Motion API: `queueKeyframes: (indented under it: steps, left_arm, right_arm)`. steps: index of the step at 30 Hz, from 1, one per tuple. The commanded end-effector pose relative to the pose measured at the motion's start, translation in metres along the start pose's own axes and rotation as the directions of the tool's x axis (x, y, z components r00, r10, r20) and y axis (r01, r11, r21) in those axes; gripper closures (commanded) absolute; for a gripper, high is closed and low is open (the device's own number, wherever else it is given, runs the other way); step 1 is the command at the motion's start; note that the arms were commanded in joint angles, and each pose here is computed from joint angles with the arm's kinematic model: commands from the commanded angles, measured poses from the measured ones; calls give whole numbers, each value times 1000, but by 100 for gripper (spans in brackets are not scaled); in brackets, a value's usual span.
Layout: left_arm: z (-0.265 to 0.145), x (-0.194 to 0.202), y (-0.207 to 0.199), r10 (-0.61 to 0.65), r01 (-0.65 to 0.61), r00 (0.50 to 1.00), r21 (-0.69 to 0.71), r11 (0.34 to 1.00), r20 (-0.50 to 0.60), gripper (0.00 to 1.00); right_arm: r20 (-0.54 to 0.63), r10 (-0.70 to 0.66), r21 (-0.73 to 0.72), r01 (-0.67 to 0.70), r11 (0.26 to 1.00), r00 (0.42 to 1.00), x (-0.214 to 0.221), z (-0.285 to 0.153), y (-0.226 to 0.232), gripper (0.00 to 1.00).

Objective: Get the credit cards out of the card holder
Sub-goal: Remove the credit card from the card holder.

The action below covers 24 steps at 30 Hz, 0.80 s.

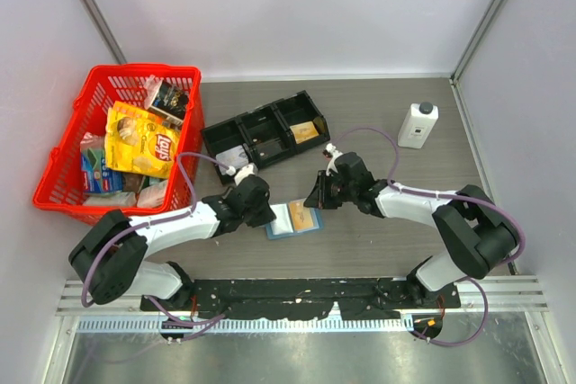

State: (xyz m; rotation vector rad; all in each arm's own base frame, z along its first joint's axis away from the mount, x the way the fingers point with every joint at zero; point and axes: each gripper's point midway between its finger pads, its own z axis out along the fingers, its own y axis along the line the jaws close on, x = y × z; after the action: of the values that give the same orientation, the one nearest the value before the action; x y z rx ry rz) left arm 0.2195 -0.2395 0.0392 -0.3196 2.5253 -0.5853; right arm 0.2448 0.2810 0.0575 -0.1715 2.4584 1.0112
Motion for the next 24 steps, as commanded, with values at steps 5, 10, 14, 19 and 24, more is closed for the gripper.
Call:
queueKeyframes:
  steps: [5, 10, 14, 19, 24]
  left_arm:
    - [-9, -19, -41, 0, -6, 999, 154, 988, 39, 85]
    - [-10, -18, -62, 2, -8, 1000, 251, 968, 25, 74]
    - [-9, -19, -71, -12, 4, 1000, 297, 955, 25, 69]
    - [-3, -11, -76, -19, 23, 1000, 327, 945, -15, 65]
    - [14, -2, -68, -40, 49, 999, 302, 952, -35, 64]
  right_arm:
    - [-68, -16, 27, 18, 999, 998, 22, 4, -23, 93]
    - [-85, -5, 44, 9, 999, 996, 32, 3, -31, 93]
    - [-92, 0, 42, 4, 999, 996, 35, 2, -32, 92]
    - [-91, -1, 40, 5, 999, 996, 35, 2, -32, 92]
    - [-94, 1, 43, 3, 999, 996, 37, 3, -34, 92]
